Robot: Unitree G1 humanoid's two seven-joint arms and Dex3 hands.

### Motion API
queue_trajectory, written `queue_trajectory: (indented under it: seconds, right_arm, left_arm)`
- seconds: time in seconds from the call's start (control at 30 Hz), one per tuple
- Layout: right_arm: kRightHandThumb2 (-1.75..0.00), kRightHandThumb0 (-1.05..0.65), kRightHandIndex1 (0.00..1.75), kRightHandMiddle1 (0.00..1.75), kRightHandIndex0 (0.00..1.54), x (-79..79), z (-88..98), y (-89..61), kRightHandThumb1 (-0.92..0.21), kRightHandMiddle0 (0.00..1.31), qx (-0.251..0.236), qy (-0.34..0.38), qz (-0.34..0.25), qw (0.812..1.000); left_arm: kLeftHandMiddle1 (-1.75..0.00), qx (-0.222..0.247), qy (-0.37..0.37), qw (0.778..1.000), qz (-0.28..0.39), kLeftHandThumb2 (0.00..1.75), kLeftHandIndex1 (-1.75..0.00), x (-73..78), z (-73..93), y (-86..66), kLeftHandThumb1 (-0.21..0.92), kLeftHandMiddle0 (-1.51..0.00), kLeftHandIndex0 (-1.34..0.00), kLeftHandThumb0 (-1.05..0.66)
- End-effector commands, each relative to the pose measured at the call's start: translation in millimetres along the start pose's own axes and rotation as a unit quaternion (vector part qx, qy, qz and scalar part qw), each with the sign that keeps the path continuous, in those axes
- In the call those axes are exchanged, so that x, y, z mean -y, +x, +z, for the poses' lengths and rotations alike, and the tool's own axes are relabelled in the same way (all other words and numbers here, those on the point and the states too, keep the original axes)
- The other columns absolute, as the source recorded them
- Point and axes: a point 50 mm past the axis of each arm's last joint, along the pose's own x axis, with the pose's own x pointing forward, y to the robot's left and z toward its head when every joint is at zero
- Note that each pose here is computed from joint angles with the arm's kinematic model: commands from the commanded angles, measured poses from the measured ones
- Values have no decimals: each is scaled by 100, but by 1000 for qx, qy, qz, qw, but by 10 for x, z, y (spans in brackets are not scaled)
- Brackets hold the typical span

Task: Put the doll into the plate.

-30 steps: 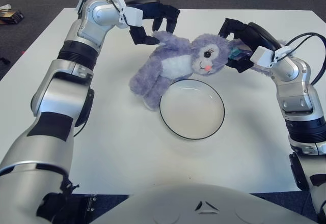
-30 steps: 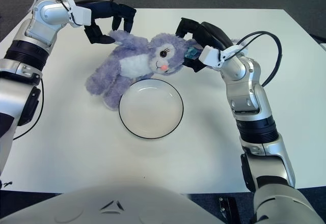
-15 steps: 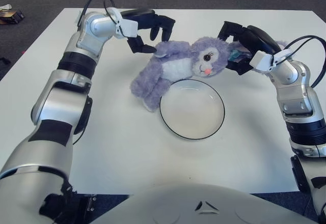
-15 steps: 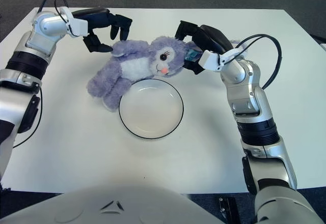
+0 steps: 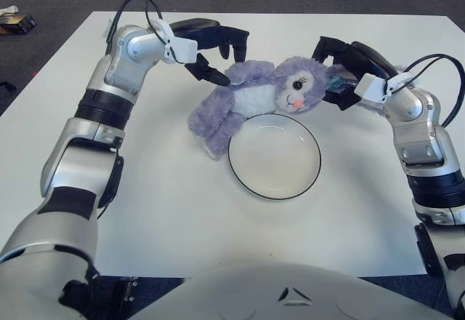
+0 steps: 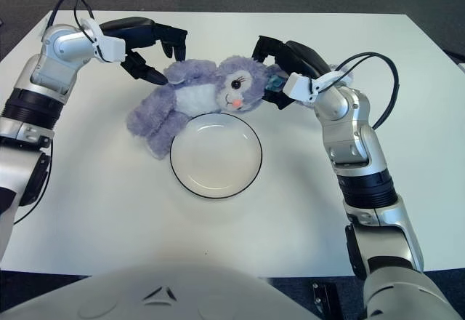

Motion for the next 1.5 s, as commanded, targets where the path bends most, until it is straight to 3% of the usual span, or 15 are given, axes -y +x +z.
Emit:
queue_trajectory:
  seconds: [0.0, 0.23, 0.37, 0.53, 0.63, 0.7, 0.83, 1.07, 1.2, 1.33, 1.4, 1.47]
  right_arm:
    - [-116, 43, 175, 175, 51, -4, -21, 38, -43, 65, -1, -28, -5, 1000]
    - [-112, 42, 175, 175, 49, -33, -54, 101, -47, 64, -8, -59, -29, 998]
    - [-111, 41, 175, 175, 48, -49, -70, 134, -48, 64, -12, -64, -38, 997]
    - [-108, 41, 175, 175, 47, -83, -116, 212, -49, 63, -28, -70, -45, 996]
    - [-108, 41, 175, 175, 47, -94, -137, 244, -50, 63, -34, -73, -46, 996]
    - [-76, 12, 175, 175, 74, -108, -169, 286, -63, 67, -44, -79, -45, 995]
    - [-50, -4, 175, 175, 90, -127, -213, 318, -75, 69, -56, -95, -49, 993]
    - [-42, -9, 175, 175, 93, -150, -257, 336, -79, 64, -63, -102, -59, 991]
    - [-37, -11, 175, 175, 90, -149, -266, 337, -82, 58, -63, -100, -64, 991]
    - [-75, -32, 175, 172, 86, -143, -272, 336, -69, 43, -65, -95, -70, 991]
    - [-69, -35, 175, 166, 83, -139, -275, 335, -72, 43, -67, -92, -73, 991]
    - [-50, -35, 173, 159, 65, -133, -278, 335, -82, 42, -75, -92, -74, 990]
  left_arm:
    - [-99, -20, 7, 1000, 10, 15, -80, 144, -47, 29, 92, -23, -28, -53]
    - [-87, -22, 20, 999, 44, 12, -79, 253, -28, 32, 92, -26, -31, -52]
    - [-70, -21, 23, 998, 50, 12, -70, 278, -19, 26, 92, -32, -33, -53]
    - [-27, -20, 28, 998, 61, 12, -46, 301, 3, 3, 92, -45, -38, -54]
    - [-21, -20, 31, 997, 68, 12, -42, 306, 13, -7, 92, -47, -39, -54]
    - [-15, -20, 33, 996, 78, 13, -39, 310, 28, -18, 92, -49, -40, -54]
    - [-11, -18, 36, 995, 90, 15, -38, 319, 50, -25, 92, -52, -42, -54]
    - [-9, -17, 39, 995, 95, 16, -38, 334, 74, -20, 92, -53, -44, -54]
    - [-9, -18, 39, 994, 97, 17, -38, 340, 78, -19, 92, -54, -44, -54]
    - [-8, -19, 38, 994, 97, 18, -38, 346, 78, -19, 92, -54, -45, -54]
    - [-8, -19, 38, 994, 98, 18, -37, 351, 78, -17, 92, -55, -45, -54]
    - [-8, -19, 38, 994, 98, 19, -37, 356, 77, -15, 92, -55, -45, -54]
